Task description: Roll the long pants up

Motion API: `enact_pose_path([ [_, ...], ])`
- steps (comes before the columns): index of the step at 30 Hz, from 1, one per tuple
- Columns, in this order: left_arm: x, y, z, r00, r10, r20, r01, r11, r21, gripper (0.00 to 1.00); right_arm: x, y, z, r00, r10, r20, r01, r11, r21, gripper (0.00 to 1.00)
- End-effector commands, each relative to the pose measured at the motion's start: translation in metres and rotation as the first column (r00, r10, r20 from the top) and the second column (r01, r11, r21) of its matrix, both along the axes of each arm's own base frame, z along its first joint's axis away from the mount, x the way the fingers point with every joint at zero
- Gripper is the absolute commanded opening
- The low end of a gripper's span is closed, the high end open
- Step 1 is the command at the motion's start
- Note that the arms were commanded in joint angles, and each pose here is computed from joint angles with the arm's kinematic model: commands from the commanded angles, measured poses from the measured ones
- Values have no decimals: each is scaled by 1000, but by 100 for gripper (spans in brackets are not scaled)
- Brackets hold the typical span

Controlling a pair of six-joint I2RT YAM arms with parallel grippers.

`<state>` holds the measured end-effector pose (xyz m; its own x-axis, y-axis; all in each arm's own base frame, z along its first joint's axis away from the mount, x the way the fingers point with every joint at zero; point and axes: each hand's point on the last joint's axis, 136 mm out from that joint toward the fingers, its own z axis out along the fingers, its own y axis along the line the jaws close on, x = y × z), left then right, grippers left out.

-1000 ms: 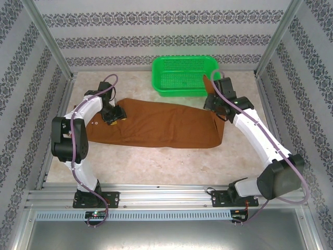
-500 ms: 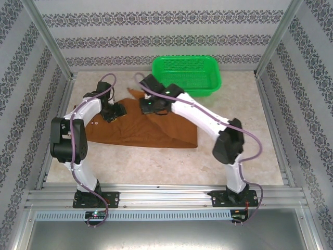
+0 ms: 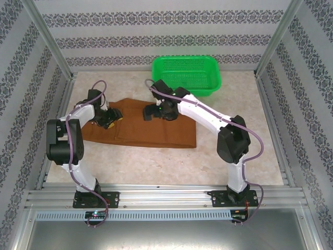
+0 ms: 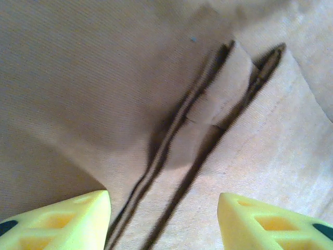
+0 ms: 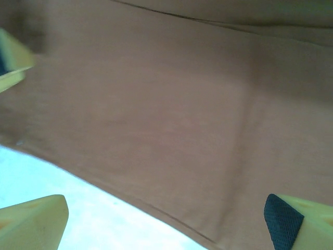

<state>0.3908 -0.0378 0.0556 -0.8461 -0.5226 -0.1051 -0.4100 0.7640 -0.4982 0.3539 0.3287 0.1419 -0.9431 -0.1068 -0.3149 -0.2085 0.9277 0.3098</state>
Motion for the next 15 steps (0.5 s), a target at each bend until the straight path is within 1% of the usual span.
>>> enact_pose_path([
  [1,12,-17,7,996,-61,66,64,997,-46,57,-1,-3,5,999,-26,21,25,999,32,98],
  [3,12,-20,-4,997,-75,32,77,996,-45,55,1,-7,-2,999,-37,13,36,999,29,98],
  [7,13,-33,-7,992,-119,30,121,990,-75,54,3,-8,-10,999,-45,0,45,999,23,98],
  [10,11,-41,-8,988,-154,20,155,986,-64,50,7,-8,-17,998,-55,-20,56,998,34,98],
  [11,9,-41,-12,987,-162,6,162,985,-51,46,8,-8,-18,998,-56,-24,57,998,40,98],
  [12,8,-43,-13,985,-174,4,174,983,-50,39,9,-7,-20,998,-56,-29,57,997,43,98],
  [13,7,-45,-15,983,-183,4,182,981,-59,26,10,-8,-21,998,-59,-33,60,997,40,98],
  [14,6,-48,-14,982,-189,10,189,979,-76,11,11,-10,-23,997,-65,-34,66,997,34,98],
  [15,7,-51,-13,981,-193,25,195,977,-91,0,13,-12,-24,997,-72,-33,73,997,33,98],
])
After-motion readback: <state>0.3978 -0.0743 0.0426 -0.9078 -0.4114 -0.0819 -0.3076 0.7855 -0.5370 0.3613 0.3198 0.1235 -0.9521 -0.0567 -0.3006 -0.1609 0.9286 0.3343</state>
